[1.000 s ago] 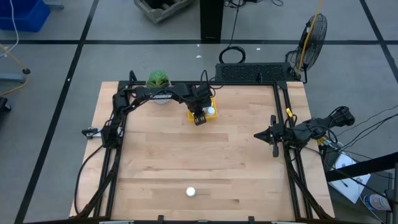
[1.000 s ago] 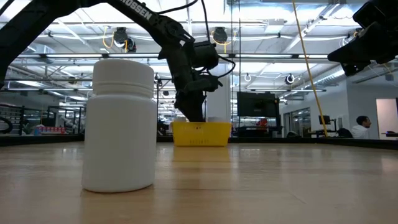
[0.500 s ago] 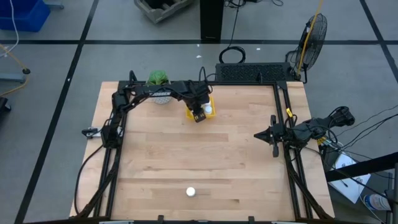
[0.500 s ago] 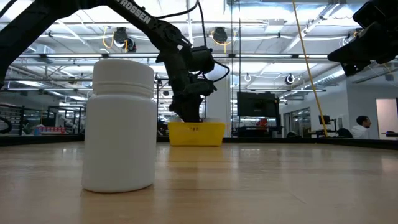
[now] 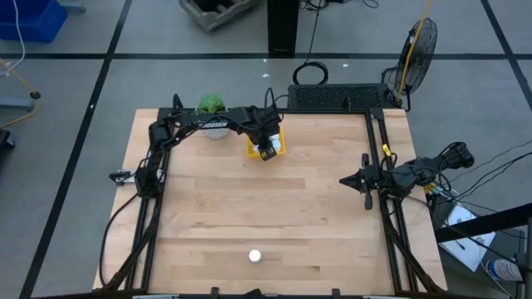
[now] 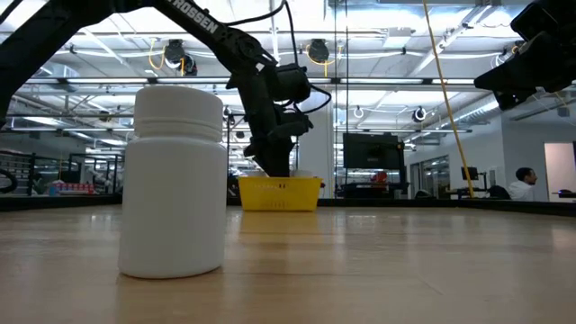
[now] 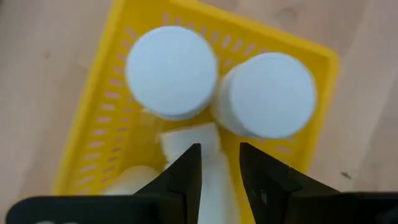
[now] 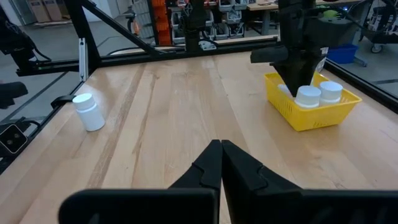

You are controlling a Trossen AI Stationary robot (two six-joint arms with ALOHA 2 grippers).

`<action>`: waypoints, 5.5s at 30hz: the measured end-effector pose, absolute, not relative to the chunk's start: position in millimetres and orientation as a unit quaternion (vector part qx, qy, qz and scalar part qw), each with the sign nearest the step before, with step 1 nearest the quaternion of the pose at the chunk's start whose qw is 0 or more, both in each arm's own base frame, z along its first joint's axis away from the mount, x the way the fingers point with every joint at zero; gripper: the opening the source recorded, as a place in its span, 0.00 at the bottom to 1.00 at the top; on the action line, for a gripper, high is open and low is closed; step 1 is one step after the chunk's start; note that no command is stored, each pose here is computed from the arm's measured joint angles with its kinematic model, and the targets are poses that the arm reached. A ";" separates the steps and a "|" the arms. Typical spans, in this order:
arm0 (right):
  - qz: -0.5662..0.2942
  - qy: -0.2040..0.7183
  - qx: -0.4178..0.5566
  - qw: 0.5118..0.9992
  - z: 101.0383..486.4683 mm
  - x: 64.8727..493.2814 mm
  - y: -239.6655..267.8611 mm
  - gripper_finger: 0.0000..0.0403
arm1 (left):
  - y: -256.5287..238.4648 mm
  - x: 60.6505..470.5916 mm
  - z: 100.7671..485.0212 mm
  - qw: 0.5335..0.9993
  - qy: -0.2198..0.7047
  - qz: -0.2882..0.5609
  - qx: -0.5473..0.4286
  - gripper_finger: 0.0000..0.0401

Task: Pick and place pill bottles into a basket
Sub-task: Put the top white pill bottle into the yellow basket

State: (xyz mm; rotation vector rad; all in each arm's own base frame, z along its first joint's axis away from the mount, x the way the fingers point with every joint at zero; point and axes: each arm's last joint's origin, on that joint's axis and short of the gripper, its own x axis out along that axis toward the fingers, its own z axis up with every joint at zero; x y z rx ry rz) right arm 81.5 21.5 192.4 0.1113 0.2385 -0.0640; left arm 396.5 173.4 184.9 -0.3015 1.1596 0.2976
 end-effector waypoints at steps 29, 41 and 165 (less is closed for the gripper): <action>-0.032 0.119 0.055 0.991 192.4 81.5 21.5 0.00 | 178.8 388.8 167.6 0.793 0.583 0.068 -0.163 0.28; -0.032 0.119 0.056 0.991 192.4 81.5 21.5 0.00 | 176.1 388.3 168.1 0.805 0.570 -0.007 -0.167 0.28; -0.032 0.119 0.056 0.991 192.3 81.5 21.5 0.00 | 155.8 364.8 153.7 0.734 0.673 -0.022 -0.088 0.58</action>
